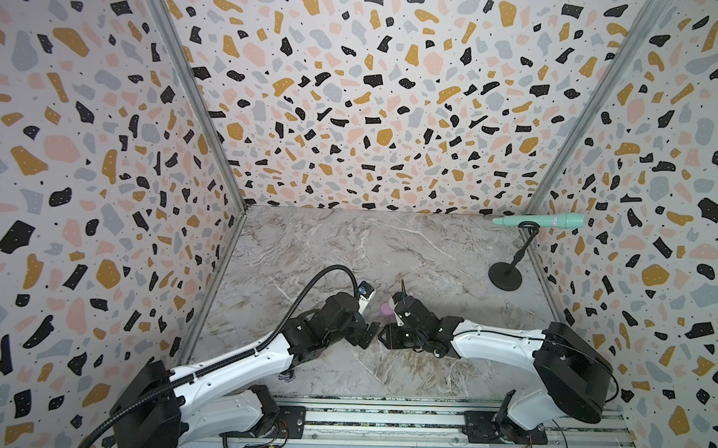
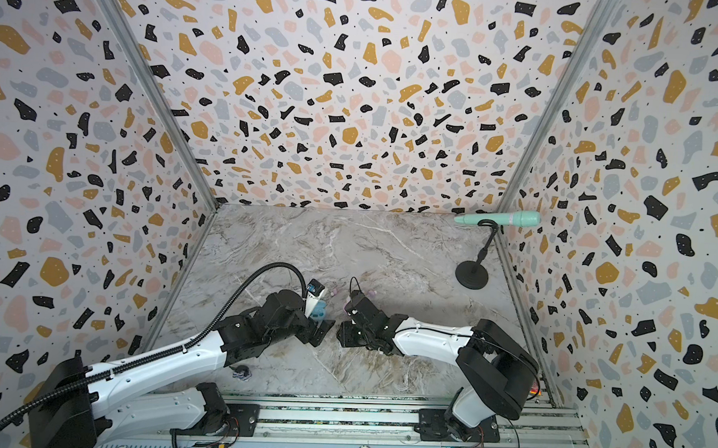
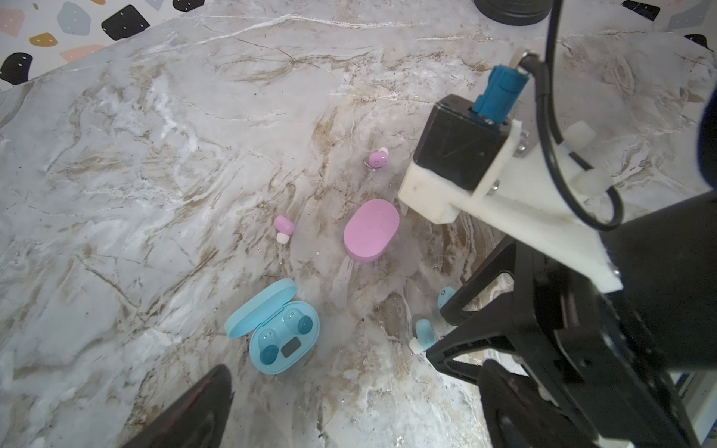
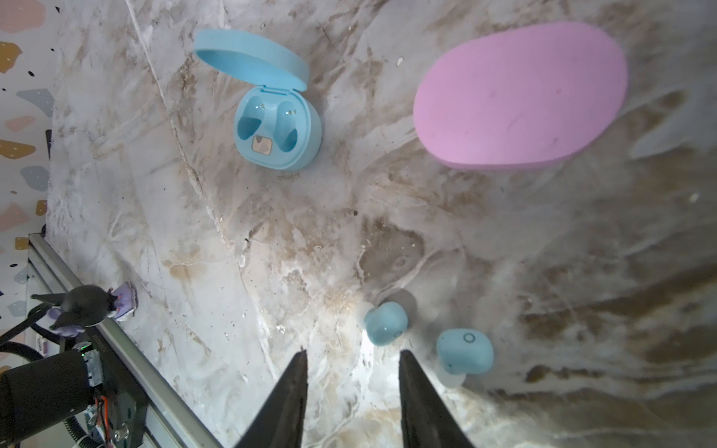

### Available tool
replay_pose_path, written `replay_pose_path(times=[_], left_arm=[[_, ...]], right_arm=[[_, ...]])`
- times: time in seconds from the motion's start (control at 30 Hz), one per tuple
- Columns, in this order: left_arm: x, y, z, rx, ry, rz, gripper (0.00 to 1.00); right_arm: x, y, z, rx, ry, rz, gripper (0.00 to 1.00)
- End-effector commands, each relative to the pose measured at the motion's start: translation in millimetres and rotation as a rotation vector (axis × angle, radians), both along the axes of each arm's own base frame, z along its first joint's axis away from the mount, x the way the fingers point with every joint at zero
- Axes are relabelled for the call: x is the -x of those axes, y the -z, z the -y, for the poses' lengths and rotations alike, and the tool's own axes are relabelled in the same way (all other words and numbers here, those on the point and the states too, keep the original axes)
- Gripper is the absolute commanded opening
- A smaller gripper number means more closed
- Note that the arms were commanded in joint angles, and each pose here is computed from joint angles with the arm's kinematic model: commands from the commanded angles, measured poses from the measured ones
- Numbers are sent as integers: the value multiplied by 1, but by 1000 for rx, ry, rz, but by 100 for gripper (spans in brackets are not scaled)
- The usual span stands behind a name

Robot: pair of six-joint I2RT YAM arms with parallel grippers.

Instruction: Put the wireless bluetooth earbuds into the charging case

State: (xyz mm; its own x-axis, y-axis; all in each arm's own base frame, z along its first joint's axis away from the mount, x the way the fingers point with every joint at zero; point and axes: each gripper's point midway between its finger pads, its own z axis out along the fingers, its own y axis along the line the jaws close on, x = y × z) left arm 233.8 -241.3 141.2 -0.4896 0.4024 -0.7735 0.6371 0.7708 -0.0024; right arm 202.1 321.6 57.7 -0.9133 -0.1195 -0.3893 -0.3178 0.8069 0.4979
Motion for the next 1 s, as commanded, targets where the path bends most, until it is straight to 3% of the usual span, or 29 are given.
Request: replay_pose_path(times=[0.0, 0.97], left_arm=[[-4, -20, 9, 37, 14, 30, 100], [-4, -18, 9, 32, 12, 27, 100]], right_arm=[[0, -1, -7, -13, -5, -9, 40], [6, 21, 6, 40, 1, -32, 41]])
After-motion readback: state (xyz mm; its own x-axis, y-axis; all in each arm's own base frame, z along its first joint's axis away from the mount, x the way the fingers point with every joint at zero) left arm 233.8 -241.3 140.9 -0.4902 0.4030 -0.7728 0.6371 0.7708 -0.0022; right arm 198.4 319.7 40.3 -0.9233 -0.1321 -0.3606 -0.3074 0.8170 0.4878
